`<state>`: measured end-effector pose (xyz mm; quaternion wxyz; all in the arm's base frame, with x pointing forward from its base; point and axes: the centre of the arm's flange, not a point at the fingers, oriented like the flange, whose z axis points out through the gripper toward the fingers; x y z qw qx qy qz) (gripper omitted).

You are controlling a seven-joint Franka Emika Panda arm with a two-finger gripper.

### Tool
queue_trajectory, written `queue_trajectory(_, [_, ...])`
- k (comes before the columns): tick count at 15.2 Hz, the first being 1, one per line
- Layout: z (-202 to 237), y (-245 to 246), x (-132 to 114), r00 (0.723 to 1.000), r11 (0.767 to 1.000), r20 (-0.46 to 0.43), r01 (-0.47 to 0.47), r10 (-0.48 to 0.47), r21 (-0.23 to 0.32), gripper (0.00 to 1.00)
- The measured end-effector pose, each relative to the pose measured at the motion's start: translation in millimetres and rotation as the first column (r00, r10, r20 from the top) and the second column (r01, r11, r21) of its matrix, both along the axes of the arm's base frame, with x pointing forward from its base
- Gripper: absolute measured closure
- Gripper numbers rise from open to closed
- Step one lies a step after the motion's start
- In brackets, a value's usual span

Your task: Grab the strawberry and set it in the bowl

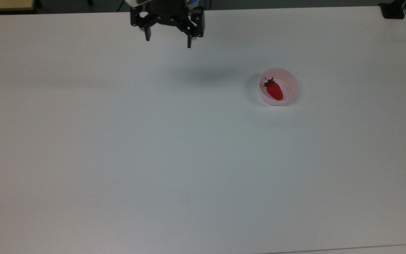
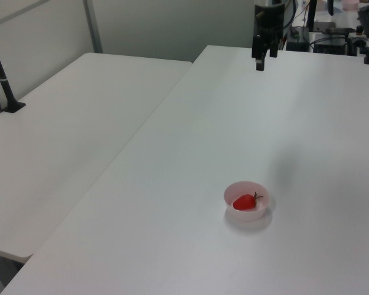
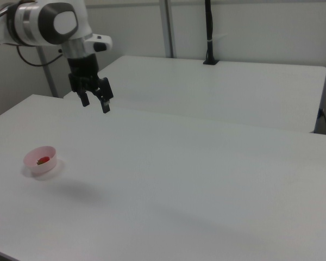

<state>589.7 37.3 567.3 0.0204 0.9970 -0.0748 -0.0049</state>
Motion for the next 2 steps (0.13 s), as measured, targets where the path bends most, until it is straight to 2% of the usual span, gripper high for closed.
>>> queue_trajectory(2, [1.0,-13.7,-2.5,1.000,1.000,-0.015,0.022,-0.022,0.005,0.00])
